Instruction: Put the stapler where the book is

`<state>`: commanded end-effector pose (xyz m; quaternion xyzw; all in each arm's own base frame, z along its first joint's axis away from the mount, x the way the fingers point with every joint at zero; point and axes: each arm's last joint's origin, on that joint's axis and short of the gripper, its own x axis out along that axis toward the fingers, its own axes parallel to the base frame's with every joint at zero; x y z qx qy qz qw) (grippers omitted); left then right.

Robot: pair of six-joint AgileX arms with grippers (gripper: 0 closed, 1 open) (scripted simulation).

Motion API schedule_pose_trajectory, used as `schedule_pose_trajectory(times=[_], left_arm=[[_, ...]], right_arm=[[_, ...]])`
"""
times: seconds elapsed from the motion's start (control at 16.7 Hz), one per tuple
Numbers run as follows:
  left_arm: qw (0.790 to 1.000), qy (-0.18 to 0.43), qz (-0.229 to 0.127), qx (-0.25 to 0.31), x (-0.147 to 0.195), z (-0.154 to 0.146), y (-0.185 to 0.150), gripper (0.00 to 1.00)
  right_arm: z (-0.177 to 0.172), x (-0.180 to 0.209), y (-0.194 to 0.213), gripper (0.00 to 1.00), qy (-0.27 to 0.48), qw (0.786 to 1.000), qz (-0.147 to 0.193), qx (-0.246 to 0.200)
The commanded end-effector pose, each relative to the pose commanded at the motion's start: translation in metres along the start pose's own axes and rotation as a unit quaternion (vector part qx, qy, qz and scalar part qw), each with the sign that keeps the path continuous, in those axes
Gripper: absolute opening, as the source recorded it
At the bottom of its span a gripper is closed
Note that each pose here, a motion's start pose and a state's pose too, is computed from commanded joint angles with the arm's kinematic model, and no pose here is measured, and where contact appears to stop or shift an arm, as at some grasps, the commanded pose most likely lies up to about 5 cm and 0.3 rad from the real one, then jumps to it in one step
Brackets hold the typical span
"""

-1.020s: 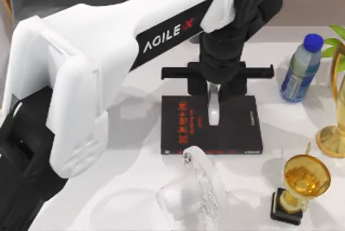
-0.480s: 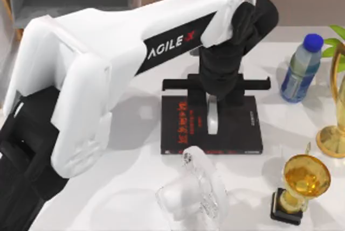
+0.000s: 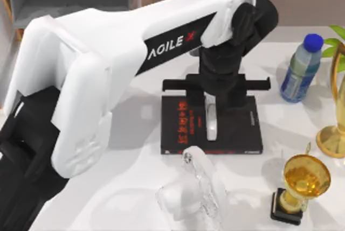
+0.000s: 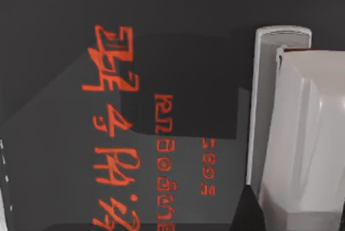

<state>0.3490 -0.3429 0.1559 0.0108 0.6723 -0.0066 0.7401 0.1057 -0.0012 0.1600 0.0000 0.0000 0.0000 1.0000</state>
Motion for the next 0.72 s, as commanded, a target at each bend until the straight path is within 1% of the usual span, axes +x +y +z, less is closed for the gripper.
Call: schedule_pose_trajectory(times=[0.36, 0.42, 0.72], left_arm=[[1.0, 0.0, 0.0, 0.0, 0.0, 0.0, 0.0, 0.98], [1.0, 0.0, 0.0, 0.0, 0.0, 0.0, 0.0, 1.0], [1.0, 0.0, 0.0, 0.0, 0.0, 0.0, 0.0, 1.0]], right_arm=[[0.0, 0.0, 0.0, 1.0, 0.0, 1.0, 0.0, 0.0], [0.0, 0.0, 0.0, 1.0, 0.0, 1.0, 0.0, 0.0], [0.0, 0.0, 0.0, 1.0, 0.0, 1.0, 0.0, 0.0]])
